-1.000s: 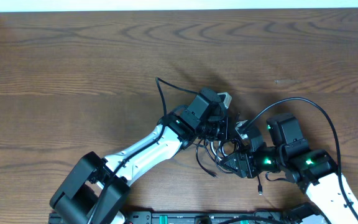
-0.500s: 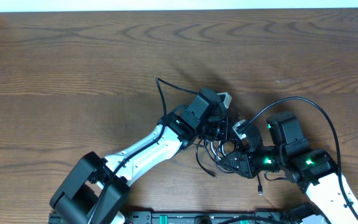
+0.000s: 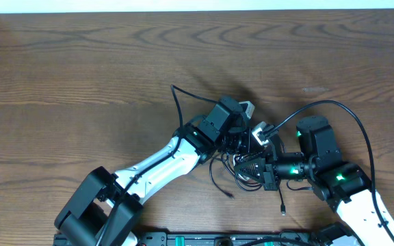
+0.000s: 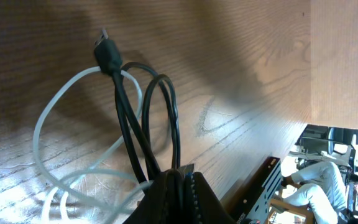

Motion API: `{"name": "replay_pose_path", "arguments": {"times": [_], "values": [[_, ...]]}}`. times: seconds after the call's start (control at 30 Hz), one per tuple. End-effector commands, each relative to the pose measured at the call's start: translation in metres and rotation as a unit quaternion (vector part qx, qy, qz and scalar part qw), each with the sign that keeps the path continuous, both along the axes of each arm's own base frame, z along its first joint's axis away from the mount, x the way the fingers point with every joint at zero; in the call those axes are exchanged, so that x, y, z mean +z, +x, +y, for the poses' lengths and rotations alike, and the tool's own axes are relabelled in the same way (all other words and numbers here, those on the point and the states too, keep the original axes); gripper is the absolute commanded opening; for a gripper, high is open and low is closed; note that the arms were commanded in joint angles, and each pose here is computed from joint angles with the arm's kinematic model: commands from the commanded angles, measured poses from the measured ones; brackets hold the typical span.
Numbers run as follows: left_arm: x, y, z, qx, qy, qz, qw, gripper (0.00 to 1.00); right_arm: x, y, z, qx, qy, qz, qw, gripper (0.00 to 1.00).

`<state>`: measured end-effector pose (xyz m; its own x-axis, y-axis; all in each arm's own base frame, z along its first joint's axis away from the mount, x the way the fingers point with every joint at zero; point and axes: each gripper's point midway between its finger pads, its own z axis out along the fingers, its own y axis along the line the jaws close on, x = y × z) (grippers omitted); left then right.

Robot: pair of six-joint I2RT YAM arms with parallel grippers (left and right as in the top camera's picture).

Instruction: Untangle cables

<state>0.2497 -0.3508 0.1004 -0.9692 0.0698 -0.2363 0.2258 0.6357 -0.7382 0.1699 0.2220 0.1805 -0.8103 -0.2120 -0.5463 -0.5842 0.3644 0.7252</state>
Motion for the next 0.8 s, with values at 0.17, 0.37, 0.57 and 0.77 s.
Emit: {"name": "replay_pose_path", "arguments": {"times": [0.17, 0.37, 0.57, 0.77], "values": [[0.005, 0.004, -0.003, 0.003, -0.003, -0.005, 1.000, 0.08, 0.042, -0.041, 0.011, 0.137, 0.117, -0.036, 0.983, 0.01], [0.002, 0.009, 0.000, 0.016, 0.008, -0.013, 1.000, 0.08, 0.032, -0.039, 0.009, 0.122, 0.094, -0.028, 0.988, 0.01], [0.002, 0.007, 0.000, 0.013, 0.005, -0.011, 1.000, 0.08, -0.020, -0.016, -0.011, 0.038, -0.054, -0.030, 0.997, 0.01], [0.001, 0.005, 0.001, 0.012, 0.009, -0.005, 1.000, 0.08, -0.026, 0.006, -0.017, 0.001, -0.091, -0.075, 0.993, 0.01]]}}
